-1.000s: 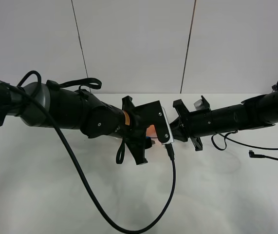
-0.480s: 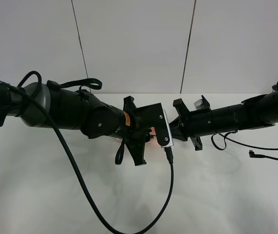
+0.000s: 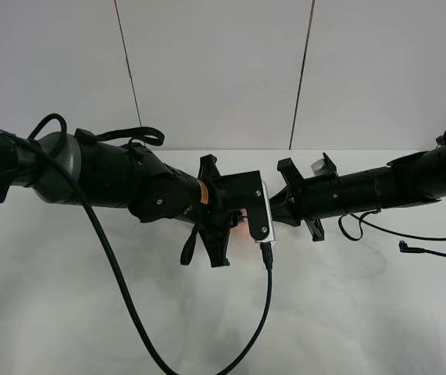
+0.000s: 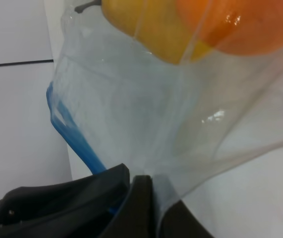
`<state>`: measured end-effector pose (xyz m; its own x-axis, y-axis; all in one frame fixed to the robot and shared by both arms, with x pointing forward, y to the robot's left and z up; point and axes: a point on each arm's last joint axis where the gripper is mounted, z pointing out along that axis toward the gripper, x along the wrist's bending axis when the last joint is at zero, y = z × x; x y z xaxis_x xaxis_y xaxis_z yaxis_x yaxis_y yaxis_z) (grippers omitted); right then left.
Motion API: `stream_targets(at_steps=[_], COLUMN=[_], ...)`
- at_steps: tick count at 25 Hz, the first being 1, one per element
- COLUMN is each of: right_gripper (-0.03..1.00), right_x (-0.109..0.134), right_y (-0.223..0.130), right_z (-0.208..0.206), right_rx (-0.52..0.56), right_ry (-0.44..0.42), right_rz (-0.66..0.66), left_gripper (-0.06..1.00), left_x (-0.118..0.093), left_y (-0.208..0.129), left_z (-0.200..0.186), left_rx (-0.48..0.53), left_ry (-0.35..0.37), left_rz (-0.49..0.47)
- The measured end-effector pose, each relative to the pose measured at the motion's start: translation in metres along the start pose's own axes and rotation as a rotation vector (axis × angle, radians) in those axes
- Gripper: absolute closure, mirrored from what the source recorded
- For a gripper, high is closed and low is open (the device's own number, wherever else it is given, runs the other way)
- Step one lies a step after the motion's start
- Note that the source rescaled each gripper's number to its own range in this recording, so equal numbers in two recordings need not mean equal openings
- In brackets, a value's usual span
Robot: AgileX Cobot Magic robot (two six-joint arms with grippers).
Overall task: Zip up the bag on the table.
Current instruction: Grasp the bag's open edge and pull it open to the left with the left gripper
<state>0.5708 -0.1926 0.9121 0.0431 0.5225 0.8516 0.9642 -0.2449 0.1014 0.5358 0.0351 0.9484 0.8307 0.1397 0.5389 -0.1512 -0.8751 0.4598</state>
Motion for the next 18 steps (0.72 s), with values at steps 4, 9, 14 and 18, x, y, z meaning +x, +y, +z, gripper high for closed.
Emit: stream_targets(at_steps=[4,9,14,18], right_gripper=[0.97,0.97,0.97,0.97], right_x=[0.0,-0.003,-0.004,-0.004], right_y=[0.0,0.001,0.002,0.002], right_z=[0.0,0.0,0.0,0.0], right_rx=[0.003,-0.013,-0.022,-0.022], right_ry=[-0.003,-0.028,-0.048,-0.049], right_rz=[-0.003,-0.005,-0.01,-0.011], left_gripper=[0.94,0.94,0.94,0.94], left_x=[0.0,0.009,0.017,0.023], left_y=[-0.002,-0.016,-0.03,-0.046], left_z=[0.0,0.0,-0.001,-0.002], left_rx=[0.014,0.053,0.099,0.146], left_ry=[-0.008,-0.004,-0.004,-0.002], left_rz=[0.015,-0.014,-0.026,0.02])
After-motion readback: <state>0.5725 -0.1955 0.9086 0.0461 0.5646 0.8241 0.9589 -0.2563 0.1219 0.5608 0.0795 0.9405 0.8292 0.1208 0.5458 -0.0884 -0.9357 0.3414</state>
